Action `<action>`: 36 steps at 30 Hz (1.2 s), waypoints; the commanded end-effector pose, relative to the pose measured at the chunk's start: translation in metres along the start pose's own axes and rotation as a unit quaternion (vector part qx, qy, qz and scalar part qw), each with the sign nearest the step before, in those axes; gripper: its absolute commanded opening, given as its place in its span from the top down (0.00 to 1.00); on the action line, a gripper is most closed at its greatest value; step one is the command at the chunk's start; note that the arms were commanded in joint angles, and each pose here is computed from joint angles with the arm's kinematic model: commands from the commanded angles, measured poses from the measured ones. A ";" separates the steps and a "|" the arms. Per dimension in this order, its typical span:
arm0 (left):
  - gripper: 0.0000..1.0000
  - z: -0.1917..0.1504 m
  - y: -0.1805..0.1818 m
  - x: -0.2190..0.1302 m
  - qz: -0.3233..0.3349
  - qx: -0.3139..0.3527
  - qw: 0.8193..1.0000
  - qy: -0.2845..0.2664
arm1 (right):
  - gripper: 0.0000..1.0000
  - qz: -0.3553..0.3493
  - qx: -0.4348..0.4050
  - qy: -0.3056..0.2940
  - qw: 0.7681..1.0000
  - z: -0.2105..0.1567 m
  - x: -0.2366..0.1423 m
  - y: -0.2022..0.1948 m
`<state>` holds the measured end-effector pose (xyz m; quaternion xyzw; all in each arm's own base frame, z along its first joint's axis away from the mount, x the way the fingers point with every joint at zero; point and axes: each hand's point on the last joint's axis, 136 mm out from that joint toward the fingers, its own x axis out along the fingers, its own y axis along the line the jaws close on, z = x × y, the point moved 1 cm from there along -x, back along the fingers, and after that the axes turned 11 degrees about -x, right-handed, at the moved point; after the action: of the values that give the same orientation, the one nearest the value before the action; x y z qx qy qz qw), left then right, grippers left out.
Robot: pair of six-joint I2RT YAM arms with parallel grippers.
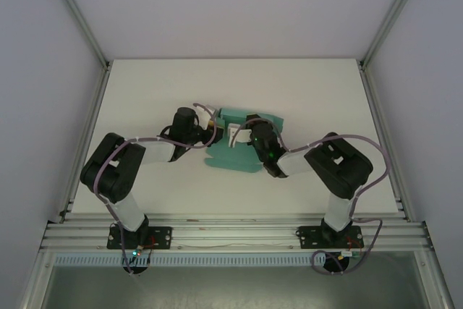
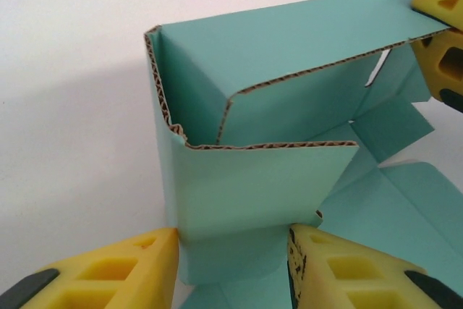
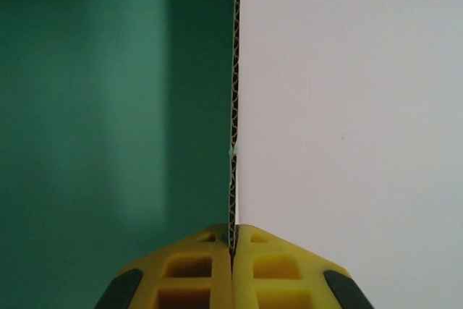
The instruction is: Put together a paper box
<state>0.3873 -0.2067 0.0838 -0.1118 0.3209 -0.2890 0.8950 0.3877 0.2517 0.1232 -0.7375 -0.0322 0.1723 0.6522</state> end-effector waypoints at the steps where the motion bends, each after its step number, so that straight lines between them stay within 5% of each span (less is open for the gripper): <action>1: 0.56 -0.006 0.008 -0.003 0.020 -0.007 1.000 0.001 | 1.00 -0.023 0.006 -0.018 1.000 0.007 -0.008 0.000; 19: 0.54 0.007 0.006 0.023 0.011 -0.003 1.000 -0.008 | 1.00 0.029 -0.020 -0.031 0.999 0.020 -0.010 0.018; 24: 0.66 0.016 0.005 0.031 0.030 -0.016 0.999 -0.031 | 1.00 0.033 -0.014 -0.035 0.999 0.025 -0.009 0.017; 29: 0.90 0.018 0.034 0.036 0.134 -0.039 0.989 -0.045 | 1.00 0.039 -0.007 -0.026 0.999 0.024 -0.008 0.017; 36: 1.00 0.001 0.054 0.042 0.224 -0.069 0.970 -0.059 | 1.00 0.047 0.024 -0.011 0.999 0.023 -0.007 0.019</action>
<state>0.4309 -0.2087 0.0594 -0.0993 0.3034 -0.1312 0.9385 0.3835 0.2591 0.1229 -0.7252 -0.0162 0.1704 0.6670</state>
